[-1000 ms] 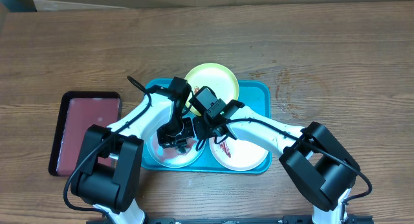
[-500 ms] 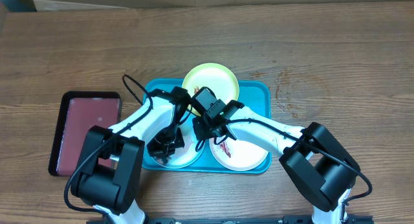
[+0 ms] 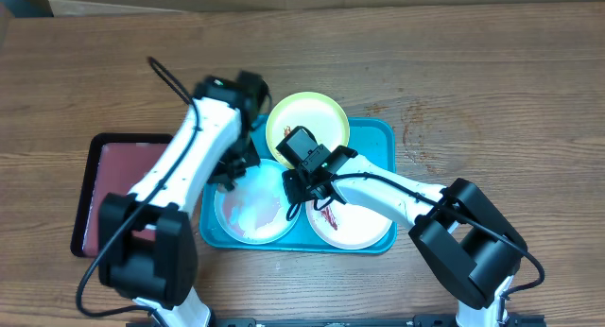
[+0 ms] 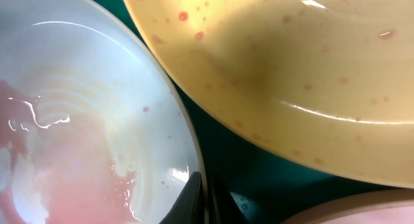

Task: Clean dirty plates on tray and stack at the side

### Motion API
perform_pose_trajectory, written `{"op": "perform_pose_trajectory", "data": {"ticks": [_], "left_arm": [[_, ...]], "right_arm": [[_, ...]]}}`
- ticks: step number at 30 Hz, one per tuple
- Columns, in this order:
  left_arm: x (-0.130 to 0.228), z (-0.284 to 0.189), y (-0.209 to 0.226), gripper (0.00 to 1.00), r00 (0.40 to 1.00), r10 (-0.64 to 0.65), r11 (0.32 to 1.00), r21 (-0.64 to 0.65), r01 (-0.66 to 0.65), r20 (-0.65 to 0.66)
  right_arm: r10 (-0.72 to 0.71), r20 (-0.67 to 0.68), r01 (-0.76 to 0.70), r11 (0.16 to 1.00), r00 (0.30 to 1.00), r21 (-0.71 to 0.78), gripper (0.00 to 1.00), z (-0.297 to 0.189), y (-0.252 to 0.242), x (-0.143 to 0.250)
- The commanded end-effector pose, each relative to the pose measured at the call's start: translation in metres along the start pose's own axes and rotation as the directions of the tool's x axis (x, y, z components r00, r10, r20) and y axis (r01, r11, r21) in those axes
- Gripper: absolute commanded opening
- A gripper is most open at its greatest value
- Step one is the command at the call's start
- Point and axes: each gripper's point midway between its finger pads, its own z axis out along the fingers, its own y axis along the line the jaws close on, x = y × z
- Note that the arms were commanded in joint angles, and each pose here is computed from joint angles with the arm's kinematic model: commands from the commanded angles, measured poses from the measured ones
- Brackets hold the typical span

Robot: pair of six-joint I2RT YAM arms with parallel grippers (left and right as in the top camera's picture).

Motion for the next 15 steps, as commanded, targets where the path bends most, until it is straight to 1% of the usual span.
{"op": "perform_pose_trajectory", "data": {"ticks": [1,4,8,12,15], "left_arm": [[-0.025,-0.043,0.034,0.04,0.982,-0.156,0.986,0.084,0.147,0.105],[-0.033,-0.057,0.066,0.04,0.956,-0.264,0.960,0.134,0.247,0.128],[-0.039,-0.061,0.118,0.04,0.898,-0.423,0.901,0.158,0.404,0.120],[-0.042,-0.049,0.151,0.04,0.875,-0.481,0.866,0.183,0.465,0.053],[-0.039,-0.032,0.173,0.04,0.839,-0.544,0.829,0.162,0.535,0.009]], "right_arm": [[0.007,0.049,-0.008,1.000,0.999,0.009,0.04,-0.012,-0.001,-0.011],[0.006,0.054,-0.007,1.000,0.999,0.006,0.04,-0.014,0.000,-0.012],[-0.012,0.099,0.014,1.000,0.995,-0.019,0.04,-0.033,0.010,-0.025],[-0.038,0.179,0.047,0.998,0.983,-0.049,0.04,-0.062,0.025,-0.048],[-0.058,0.250,0.068,0.997,0.967,-0.033,0.04,-0.086,0.030,-0.066]]}}
